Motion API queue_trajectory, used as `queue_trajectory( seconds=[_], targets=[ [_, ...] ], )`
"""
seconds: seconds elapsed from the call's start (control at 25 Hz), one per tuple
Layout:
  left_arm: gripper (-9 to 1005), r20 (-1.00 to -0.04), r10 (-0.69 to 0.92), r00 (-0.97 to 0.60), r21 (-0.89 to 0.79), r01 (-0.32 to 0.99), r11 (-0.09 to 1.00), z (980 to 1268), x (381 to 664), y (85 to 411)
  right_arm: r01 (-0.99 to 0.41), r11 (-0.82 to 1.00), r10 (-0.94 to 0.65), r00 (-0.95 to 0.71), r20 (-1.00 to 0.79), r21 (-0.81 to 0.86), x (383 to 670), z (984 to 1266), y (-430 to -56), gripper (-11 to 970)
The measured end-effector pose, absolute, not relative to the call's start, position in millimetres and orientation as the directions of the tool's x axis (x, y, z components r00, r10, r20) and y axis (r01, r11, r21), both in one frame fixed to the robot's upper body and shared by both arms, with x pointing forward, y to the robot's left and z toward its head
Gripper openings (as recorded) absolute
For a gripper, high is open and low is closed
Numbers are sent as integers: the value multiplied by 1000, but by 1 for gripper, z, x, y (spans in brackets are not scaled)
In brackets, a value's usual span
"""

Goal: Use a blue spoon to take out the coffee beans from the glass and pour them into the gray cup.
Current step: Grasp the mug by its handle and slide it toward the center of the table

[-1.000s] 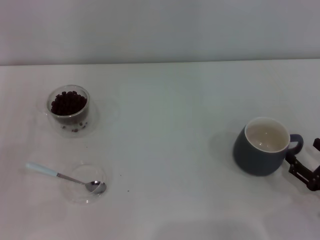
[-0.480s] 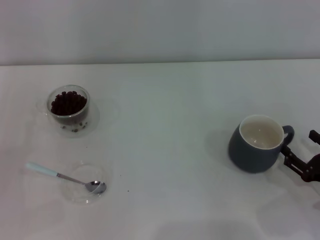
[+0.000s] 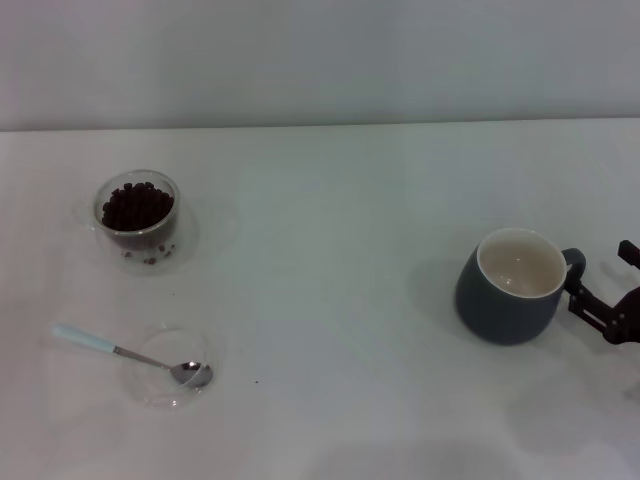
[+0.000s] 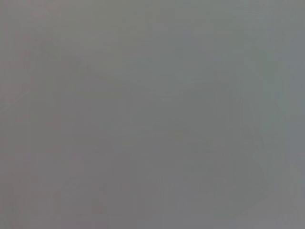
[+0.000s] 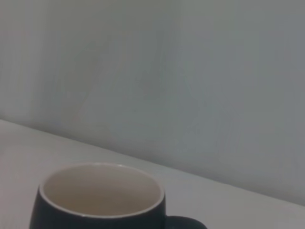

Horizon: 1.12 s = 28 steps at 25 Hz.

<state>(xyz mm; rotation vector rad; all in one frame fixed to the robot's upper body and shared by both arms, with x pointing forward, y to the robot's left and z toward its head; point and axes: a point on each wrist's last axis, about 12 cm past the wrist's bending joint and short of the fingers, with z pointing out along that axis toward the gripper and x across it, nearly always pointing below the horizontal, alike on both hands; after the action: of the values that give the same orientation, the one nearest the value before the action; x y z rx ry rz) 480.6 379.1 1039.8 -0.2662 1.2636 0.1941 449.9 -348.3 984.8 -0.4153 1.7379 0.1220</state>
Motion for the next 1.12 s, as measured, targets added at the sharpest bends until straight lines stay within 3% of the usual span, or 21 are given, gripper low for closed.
queue_trajectory(
  seconds=[1.12],
  targets=[
    [872,-949,-27,314,-113,-259,959,1044,493,369,-400,898,-267,-169,-949,-181,486,988,-332,640]
  ],
)
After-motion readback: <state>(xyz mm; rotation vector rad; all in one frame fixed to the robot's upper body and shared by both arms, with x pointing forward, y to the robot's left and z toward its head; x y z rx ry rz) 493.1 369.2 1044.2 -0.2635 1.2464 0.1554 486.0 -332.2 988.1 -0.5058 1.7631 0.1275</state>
